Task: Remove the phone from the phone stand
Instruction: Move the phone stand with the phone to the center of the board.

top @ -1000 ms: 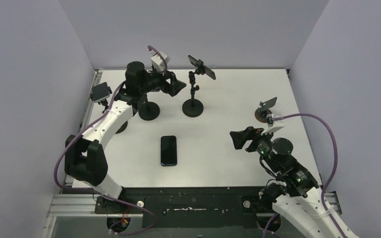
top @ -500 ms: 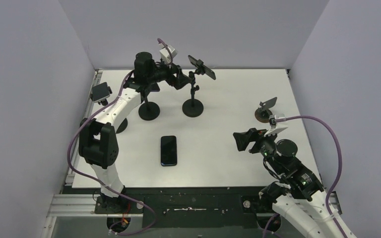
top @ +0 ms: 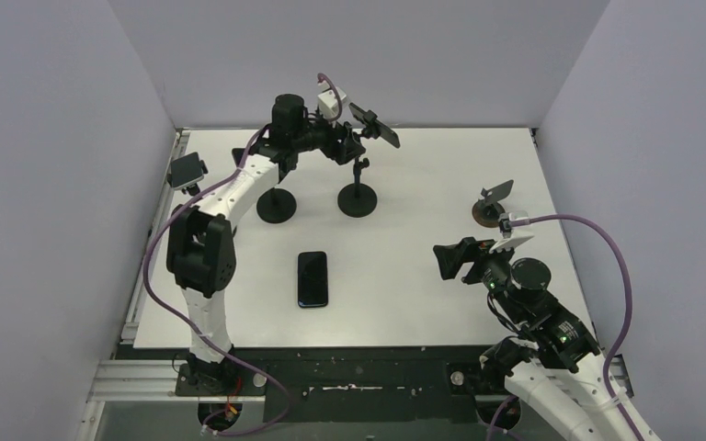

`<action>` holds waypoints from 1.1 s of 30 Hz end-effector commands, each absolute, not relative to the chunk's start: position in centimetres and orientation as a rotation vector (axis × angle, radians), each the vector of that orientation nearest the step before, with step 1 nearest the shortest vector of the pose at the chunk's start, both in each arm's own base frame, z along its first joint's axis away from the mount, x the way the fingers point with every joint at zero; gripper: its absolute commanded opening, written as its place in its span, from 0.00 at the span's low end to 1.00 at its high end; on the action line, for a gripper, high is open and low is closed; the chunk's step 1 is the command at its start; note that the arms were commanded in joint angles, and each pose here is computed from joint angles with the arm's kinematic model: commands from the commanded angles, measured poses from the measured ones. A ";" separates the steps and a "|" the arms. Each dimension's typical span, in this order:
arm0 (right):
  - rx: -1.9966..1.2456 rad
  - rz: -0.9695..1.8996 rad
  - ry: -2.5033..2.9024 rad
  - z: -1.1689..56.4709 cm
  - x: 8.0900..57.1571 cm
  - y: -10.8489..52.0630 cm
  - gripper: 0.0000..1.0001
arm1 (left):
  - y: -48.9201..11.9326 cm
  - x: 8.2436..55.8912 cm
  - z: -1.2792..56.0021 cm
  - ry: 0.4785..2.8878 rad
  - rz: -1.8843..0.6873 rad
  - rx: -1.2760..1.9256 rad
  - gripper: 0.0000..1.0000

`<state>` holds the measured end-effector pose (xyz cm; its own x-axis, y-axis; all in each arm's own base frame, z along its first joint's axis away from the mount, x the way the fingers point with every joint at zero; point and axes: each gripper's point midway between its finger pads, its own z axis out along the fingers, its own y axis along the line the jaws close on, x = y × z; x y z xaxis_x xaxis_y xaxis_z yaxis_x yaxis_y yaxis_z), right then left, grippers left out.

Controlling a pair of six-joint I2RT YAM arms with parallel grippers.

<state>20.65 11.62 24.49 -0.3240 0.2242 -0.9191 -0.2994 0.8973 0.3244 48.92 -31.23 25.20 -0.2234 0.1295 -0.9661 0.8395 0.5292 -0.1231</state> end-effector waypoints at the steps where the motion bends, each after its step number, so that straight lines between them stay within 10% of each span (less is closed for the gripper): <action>1: -0.048 0.515 1.792 25.6 20.7 11.3 0.82 | -31.6 49.7 27.4 1.609 -0.814 0.855 0.63; 21: -0.037 0.512 1.796 25.1 20.9 11.3 0.82 | -33.3 49.8 27.5 1.552 -0.895 0.827 0.40; 33: -0.031 0.514 1.791 25.1 20.8 11.2 0.81 | -34.2 47.9 26.9 1.537 -0.897 0.862 0.02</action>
